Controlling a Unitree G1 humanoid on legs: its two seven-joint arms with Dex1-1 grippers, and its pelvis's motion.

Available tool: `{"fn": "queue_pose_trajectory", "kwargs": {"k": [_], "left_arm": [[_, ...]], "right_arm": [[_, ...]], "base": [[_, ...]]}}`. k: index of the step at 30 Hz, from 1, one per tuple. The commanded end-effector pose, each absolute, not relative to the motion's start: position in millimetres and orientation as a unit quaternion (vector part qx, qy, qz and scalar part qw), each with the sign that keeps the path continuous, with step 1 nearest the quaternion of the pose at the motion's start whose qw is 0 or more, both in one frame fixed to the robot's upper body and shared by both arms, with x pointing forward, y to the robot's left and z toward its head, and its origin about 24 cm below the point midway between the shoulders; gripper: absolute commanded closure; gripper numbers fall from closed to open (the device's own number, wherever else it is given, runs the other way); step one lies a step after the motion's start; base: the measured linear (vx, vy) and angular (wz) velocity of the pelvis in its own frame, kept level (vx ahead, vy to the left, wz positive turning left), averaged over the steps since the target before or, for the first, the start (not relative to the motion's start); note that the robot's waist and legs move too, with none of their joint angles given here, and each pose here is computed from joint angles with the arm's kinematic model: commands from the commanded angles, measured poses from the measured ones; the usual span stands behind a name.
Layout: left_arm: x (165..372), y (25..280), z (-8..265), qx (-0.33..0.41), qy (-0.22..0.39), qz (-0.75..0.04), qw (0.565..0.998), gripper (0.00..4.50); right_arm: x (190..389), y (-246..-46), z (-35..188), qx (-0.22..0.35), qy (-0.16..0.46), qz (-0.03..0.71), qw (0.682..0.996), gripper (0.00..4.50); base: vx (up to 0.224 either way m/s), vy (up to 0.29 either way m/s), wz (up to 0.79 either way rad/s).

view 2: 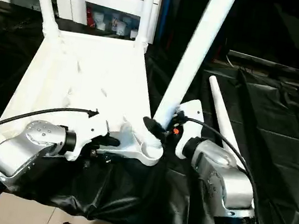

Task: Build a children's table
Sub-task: Pick table leg, then insert table leg to table base

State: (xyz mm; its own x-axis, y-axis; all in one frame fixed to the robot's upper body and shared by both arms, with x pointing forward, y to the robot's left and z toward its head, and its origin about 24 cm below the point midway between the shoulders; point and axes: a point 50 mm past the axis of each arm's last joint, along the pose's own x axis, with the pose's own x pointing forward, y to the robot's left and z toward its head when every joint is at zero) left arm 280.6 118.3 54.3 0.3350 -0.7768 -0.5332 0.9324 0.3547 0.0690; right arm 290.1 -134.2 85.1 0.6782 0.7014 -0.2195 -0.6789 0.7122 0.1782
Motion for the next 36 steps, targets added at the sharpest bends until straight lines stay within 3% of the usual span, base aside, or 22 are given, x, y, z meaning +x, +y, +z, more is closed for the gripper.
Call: {"fn": "queue_pose_trajectory", "kwargs": {"k": [1, 3, 5, 8, 11, 12, 16, 18, 22, 27, 36], "left_arm": [[284, 122, 56, 0.191, 0.215, -0.529, 0.799, 2.65], [284, 122, 55, 0.19, 0.217, -0.527, 0.799, 3.1], [285, 122, 55, 0.19, 0.219, -0.528, 0.798, 3.11], [287, 122, 54, 0.192, 0.222, -0.528, 0.797, 3.57], [289, 123, 53, 0.198, 0.228, -0.53, 0.792, 3.62], [289, 123, 52, 0.201, 0.229, -0.531, 0.791, 3.91], [290, 126, 50, 0.218, 0.244, -0.537, 0.777, 4.07], [290, 127, 50, 0.222, 0.247, -0.538, 0.775, 4.4], [294, 128, 51, 0.222, 0.248, -0.538, 0.774, 4.49], [306, 122, 64, 0.197, 0.203, -0.54, 0.793, 4.5], [307, 113, 66, 0.165, 0.173, -0.58, 0.779, 4.5]], "right_arm": [[289.4, -134.5, 91, 0.028, 0.127, 0.38, 0.916, 2.59], [289.3, -133.7, 90, 0.027, 0.128, 0.381, 0.915, 2.59], [289.5, -133.6, 90, 0.026, 0.129, 0.381, 0.915, 2.59], [289.5, -133.4, 89, 0.024, 0.13, 0.381, 0.915, 2.59], [289.3, -133.1, 89, 0.021, 0.13, 0.382, 0.915, 2.59], [289.2, -133.0, 89, 0.021, 0.13, 0.382, 0.915, 2.59], [289.0, -133.7, 89, 0.017, 0.131, 0.382, 0.915, 2.59], [289.0, -134.0, 89, 0.016, 0.131, 0.381, 0.915, 2.59], [289.8, -135.1, 89, 0.013, 0.133, 0.383, 0.914, 2.59], [295.7, -140.1, 84, -0.009, 0.162, 0.395, 0.904, 2.59], [312.2, -141.2, 78, -0.012, 0.17, 0.387, 0.906, 2.59]], "base": [[0.0, 0.0, 0.0], [0.0, 0.0, 0.0], [0.0, 0.0, 0.0], [0.0, 0.0, 0.0], [0.0, 0.0, 0.0], [0.0, 0.0, 0.0], [0.0, 0.0, 0.0], [0.0, 0.0, 0.0], [0.0, 0.0, 0.0], [0.0, 0.0, 0.0], [0.0, 0.0, 0.0]]}}
